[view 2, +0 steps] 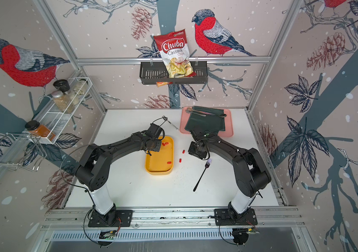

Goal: Take the screw protection sleeves out of the storage box
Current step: Pick up the screw protection sleeve from the storage box.

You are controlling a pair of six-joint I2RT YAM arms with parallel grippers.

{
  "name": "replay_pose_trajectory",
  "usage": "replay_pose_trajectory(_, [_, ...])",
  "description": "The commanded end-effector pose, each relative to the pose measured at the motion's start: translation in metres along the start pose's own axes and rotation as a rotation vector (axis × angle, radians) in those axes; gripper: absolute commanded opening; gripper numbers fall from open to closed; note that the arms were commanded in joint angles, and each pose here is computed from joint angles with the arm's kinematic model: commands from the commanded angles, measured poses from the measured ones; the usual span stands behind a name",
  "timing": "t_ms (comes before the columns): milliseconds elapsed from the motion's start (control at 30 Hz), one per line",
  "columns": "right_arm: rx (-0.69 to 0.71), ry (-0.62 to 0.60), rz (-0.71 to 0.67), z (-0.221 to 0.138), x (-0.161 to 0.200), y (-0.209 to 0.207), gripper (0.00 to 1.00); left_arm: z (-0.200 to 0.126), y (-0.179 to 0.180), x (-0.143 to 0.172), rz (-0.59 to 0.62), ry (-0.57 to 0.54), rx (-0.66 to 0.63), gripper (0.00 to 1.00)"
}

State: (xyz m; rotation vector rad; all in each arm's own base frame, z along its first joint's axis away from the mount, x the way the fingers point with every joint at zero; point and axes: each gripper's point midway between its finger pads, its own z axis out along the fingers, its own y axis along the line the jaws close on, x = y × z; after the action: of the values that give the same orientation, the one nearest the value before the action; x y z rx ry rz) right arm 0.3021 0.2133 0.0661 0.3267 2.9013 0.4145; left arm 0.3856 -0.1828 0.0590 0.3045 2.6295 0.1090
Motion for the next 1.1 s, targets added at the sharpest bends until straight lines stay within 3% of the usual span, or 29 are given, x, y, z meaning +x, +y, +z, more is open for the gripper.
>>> replay_pose_trajectory(0, [-0.005,-0.002,-0.003,-0.002,0.000,-0.001,0.42,0.006,0.006,-0.004,0.030,-0.007,-0.068,0.25])
replay_pose_trajectory(767, [-0.013,0.010,-0.010,0.005,-0.001,-0.006,0.42,0.041,0.002,0.000,0.025,0.011,-0.125,0.21])
replay_pose_trajectory(1067, [-0.010,0.014,-0.014,0.006,0.000,-0.006,0.42,0.041,0.001,-0.003,0.027,0.006,-0.130,0.05])
